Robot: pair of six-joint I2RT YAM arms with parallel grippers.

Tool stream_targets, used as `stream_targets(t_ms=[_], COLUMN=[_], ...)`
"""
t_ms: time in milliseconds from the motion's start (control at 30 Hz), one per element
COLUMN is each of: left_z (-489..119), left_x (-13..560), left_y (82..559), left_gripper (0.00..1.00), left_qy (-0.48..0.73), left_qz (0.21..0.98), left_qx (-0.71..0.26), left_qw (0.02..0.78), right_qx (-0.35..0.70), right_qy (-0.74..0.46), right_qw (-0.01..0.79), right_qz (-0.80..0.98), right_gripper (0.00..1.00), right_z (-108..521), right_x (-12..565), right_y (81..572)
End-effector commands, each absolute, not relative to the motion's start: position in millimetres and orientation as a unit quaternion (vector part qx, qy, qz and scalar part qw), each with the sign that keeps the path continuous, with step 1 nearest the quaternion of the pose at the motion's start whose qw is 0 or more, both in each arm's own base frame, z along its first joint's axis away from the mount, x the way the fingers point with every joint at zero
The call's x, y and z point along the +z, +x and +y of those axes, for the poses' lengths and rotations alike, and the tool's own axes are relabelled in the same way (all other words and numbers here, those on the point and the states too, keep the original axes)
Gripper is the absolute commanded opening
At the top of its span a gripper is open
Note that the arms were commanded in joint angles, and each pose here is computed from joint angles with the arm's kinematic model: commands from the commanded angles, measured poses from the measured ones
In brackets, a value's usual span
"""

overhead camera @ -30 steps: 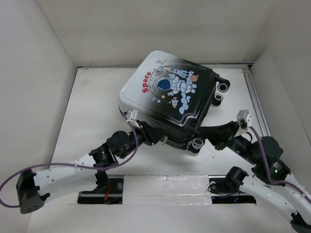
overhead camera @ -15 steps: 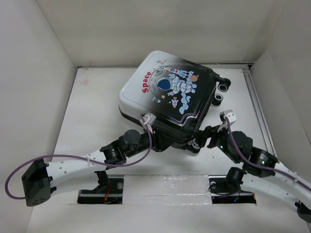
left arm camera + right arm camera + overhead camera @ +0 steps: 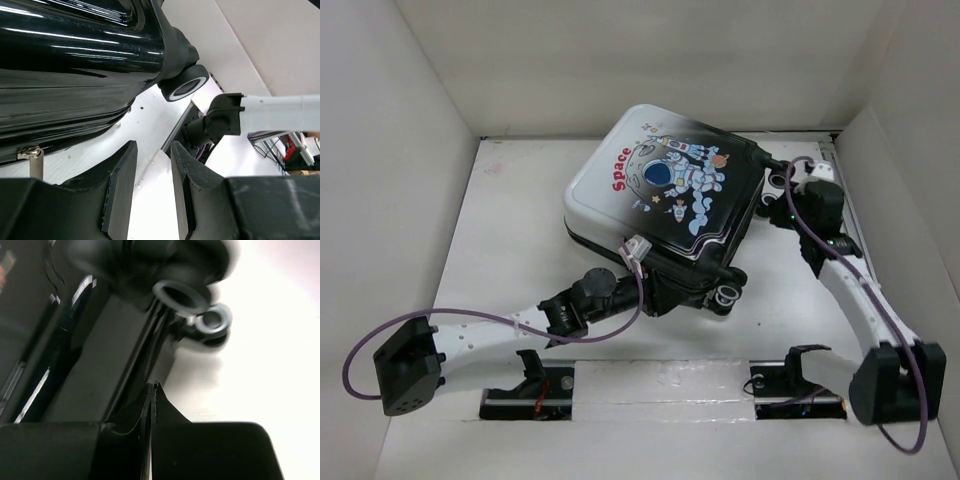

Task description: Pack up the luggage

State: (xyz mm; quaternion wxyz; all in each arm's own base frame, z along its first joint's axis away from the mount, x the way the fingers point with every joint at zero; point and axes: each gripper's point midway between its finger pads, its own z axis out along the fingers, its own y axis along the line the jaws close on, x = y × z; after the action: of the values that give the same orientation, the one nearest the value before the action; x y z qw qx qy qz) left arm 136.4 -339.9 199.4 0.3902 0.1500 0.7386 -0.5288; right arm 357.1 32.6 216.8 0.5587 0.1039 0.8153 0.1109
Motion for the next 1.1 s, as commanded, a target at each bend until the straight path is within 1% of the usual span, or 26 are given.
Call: stream_targets(t_ms=[0,33,100,167,233,300,367,400,467,533,600,633,667,700,733,767,800,833,867,900,933,967,1000,1033,1067], left_z=[-346,-346,-346,-346,-346,-346,-347,-346,-345,-345,-345,-347,-351,-355,-358,-362,-366,-370,-371,-373,-376,-377,-379,-384,-387], left_x=[208,208,208,205,201,203,203,203,205,207,212,212,221,215,212,213,219,213,212,216,218,218,219,229,219], left_y=[132,132,134,136,138,142,146,150,152,155,158,159,161,164,165,168,170,172,174,178,181,188,192,196,204], left_gripper=[0.29,0.29,0.29,0.29,0.29,0.29,0.29,0.29,0.29,0.29,0.29,0.32,0.33,0.33,0.33,0.33,0.33,0.33,0.33,0.33,0.35,0.38,0.4,0.41,0.41], left_qy=[0.158,0.158,0.154,0.151,0.148,0.141,0.135,0.129,0.125,0.124,0.123,0.123,0.129,0.135,0.137,0.141,0.141,0.142,0.139,0.134,0.126,0.116,0.111,0.106,0.108], left_qz=[0.721,0.721,0.722,0.726,0.729,0.731,0.735,0.736,0.737,0.738,0.734,0.735,0.728,0.736,0.743,0.743,0.74,0.746,0.746,0.742,0.742,0.744,0.745,0.74,0.75], left_qx=[-0.55,-0.55,-0.547,-0.542,-0.537,-0.532,-0.526,-0.521,-0.518,-0.512,-0.511,-0.51,-0.511,-0.501,-0.494,-0.491,-0.493,-0.488,-0.486,-0.487,-0.488,-0.48,-0.476,-0.479,-0.464], left_qw=[0.391,0.391,0.394,0.395,0.397,0.403,0.407,0.412,0.416,0.422,0.43,0.43,0.439,0.435,0.43,0.433,0.435,0.431,0.433,0.44,0.442,0.45,0.454,0.461,0.459], right_qx=[0.182,0.196,0.218,0.257,0.265,0.273,0.275,0.283,0.283,0.284,0.287,0.287,0.288,0.284,0.276,0.267,0.262,0.256,0.242,0.247,0.259,0.27,0.271,0.289,0.298], right_qy=[0.011,-0.019,-0.048,-0.092,-0.106,-0.111,-0.116,-0.117,-0.113,-0.113,-0.12,-0.12,-0.121,-0.121,-0.124,-0.122,-0.123,-0.117,-0.108,-0.102,-0.095,-0.097,-0.091,-0.085,-0.086], right_qw=[0.535,0.533,0.523,0.526,0.513,0.522,0.514,0.525,0.522,0.527,0.536,0.546,0.548,0.568,0.572,0.568,0.594,0.602,0.586,0.587,0.607,0.599,0.578,0.587,0.577], right_qz=[0.825,0.823,0.823,0.805,0.81,0.8,0.804,0.794,0.797,0.793,0.785,0.778,0.776,0.763,0.762,0.769,0.751,0.747,0.766,0.764,0.745,0.748,0.764,0.751,0.756], right_gripper=[0.0,0.0,0.0,0.0,0.0,0.0,0.0,0.0,0.0,0.02,0.09,0.14,0.24,0.29,0.33,0.37,0.41,0.42,0.43,0.45,0.45,0.45,0.45,0.43,0.43], right_z=[80,104,130,167,184,198,208,215,222,224,222,213,211,202,194,187,178,171,163,160,154,158,156,157,159], right_x=[206,207,200,213,206,221,216,231,229,235,244,254,255,273,278,267,289,291,261,258,271,262,230,234,222], right_y=[378,377,377,376,379,389,398,406,415,420,423,424,419,411,404,393,374,363,348,336,316,301,288,272,261])
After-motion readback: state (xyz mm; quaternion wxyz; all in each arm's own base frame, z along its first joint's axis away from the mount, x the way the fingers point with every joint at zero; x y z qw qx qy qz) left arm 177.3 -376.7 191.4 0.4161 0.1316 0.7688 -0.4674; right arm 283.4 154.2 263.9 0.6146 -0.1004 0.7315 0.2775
